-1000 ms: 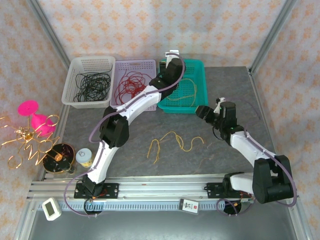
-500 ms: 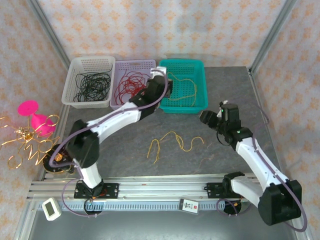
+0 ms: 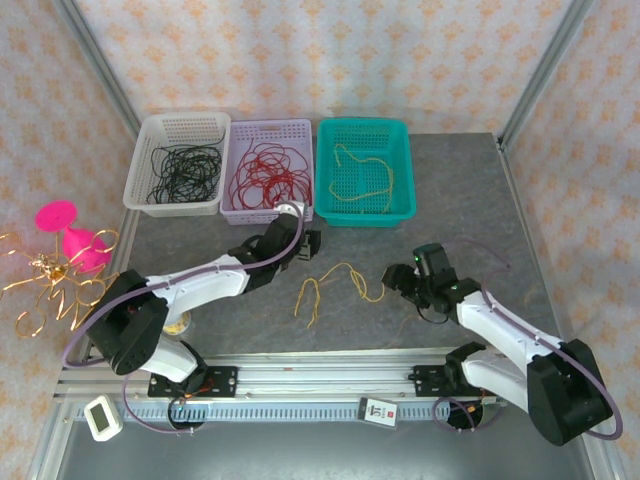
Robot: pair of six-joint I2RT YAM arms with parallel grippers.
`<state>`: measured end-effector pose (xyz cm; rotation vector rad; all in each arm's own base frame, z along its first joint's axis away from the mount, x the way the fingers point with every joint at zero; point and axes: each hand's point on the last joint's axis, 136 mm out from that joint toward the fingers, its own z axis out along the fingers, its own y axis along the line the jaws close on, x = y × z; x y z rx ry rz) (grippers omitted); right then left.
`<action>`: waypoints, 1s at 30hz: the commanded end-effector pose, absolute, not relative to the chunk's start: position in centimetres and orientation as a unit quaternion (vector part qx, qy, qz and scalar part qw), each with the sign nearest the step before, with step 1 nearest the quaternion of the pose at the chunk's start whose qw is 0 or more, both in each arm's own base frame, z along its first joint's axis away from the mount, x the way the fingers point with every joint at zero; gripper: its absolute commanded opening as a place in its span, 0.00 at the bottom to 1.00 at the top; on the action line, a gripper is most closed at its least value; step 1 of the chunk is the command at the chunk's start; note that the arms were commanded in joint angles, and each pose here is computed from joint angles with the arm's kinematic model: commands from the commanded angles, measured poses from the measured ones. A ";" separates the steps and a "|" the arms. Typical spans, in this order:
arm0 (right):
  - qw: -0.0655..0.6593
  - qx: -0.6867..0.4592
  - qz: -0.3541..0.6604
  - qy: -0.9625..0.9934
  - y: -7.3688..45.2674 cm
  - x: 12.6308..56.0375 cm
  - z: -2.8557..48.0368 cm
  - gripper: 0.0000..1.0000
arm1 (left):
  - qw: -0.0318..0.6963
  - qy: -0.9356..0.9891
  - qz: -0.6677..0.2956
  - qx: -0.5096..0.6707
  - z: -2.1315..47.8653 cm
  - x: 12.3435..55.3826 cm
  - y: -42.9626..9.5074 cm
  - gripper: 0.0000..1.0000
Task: Untangle the cables
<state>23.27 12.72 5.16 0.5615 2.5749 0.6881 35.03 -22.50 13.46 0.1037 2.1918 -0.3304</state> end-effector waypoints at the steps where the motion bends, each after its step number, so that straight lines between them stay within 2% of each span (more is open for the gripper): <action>1: 0.243 0.219 0.257 0.909 12.7 24.7 5.9 0.58 | 0.460 0.868 -0.183 0.035 15.1 34.5 -23.6 0.62; 6: 0.284 0.224 0.264 0.894 12.5 26.2 6.7 0.49 | 0.452 0.870 -0.190 0.053 14.7 34.0 -23.9 0.62; 9: 0.285 0.235 0.285 0.884 13.1 26.8 6.4 0.49 | 0.451 0.869 -0.196 0.064 14.8 33.9 -24.2 0.62; 18: 0.306 0.249 0.331 0.857 14.0 27.9 7.1 0.53 | 0.441 0.872 -0.200 0.070 14.1 33.7 -24.5 0.62; 23: 0.293 0.228 0.351 0.860 15.2 27.3 7.0 0.64 | 0.425 0.877 -0.206 0.082 13.2 33.5 -25.2 0.59; 30: 0.286 0.207 0.310 0.883 15.6 26.1 4.8 0.63 | 0.422 0.879 -0.207 0.083 13.1 33.6 -25.4 0.57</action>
